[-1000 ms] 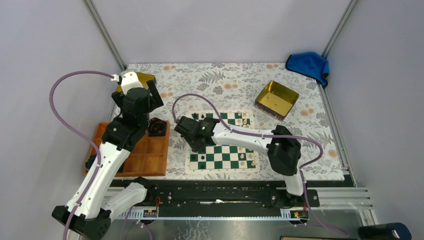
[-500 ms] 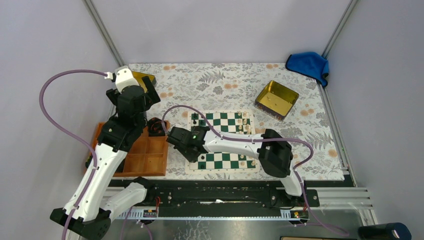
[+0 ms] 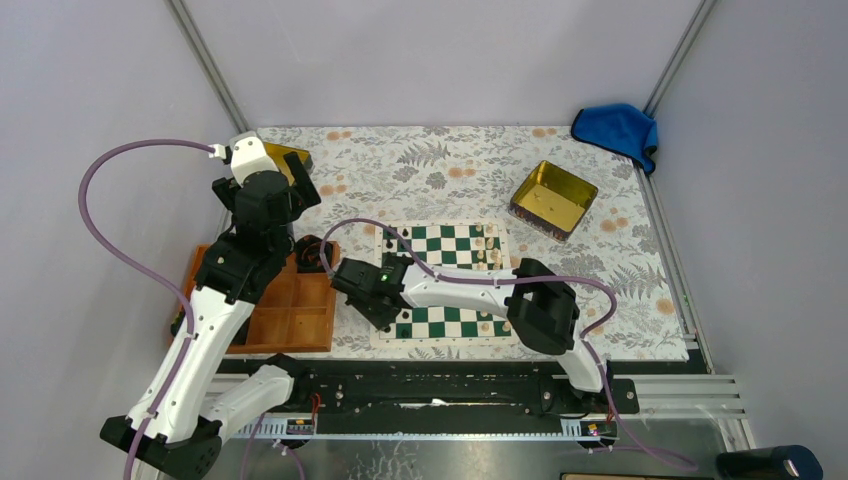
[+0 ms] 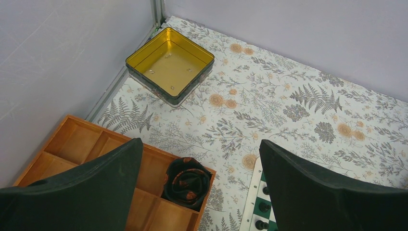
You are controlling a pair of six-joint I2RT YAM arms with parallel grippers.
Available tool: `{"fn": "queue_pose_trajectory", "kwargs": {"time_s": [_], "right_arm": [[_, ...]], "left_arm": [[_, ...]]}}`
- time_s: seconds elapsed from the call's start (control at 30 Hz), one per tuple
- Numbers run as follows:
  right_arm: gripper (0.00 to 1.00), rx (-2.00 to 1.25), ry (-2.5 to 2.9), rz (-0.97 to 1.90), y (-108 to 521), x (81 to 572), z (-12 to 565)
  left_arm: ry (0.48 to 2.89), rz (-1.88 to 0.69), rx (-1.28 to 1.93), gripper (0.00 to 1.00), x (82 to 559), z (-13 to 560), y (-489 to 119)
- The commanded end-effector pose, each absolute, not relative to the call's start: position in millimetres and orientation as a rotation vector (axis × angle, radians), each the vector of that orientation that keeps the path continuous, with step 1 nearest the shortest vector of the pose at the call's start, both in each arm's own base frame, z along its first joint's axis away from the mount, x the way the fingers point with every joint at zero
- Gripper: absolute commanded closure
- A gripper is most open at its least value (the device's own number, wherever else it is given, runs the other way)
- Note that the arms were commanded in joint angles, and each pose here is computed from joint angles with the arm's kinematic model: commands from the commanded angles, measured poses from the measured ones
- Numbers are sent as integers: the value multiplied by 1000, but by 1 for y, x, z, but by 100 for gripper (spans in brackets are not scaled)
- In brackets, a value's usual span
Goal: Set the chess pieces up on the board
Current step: Place the chess piece on the chessboard.
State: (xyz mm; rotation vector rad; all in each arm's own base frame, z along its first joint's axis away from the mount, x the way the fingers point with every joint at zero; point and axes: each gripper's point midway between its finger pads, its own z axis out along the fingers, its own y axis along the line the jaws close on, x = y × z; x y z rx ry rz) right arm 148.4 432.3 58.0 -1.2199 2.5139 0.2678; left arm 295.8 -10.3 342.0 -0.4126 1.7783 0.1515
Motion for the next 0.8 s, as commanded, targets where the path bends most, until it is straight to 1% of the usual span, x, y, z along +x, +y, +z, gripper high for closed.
{"fn": "queue_pose_trajectory", "kwargs": {"time_s": [0.0,0.77], "right_arm": [[100,-1269,2482,310,442,144,57],[100,-1292,2485,297,441,143,34]], "left_arm": [[1760,184,-423,1,292,348,-3],[1780,179,-415,1,293,339,-6]]}}
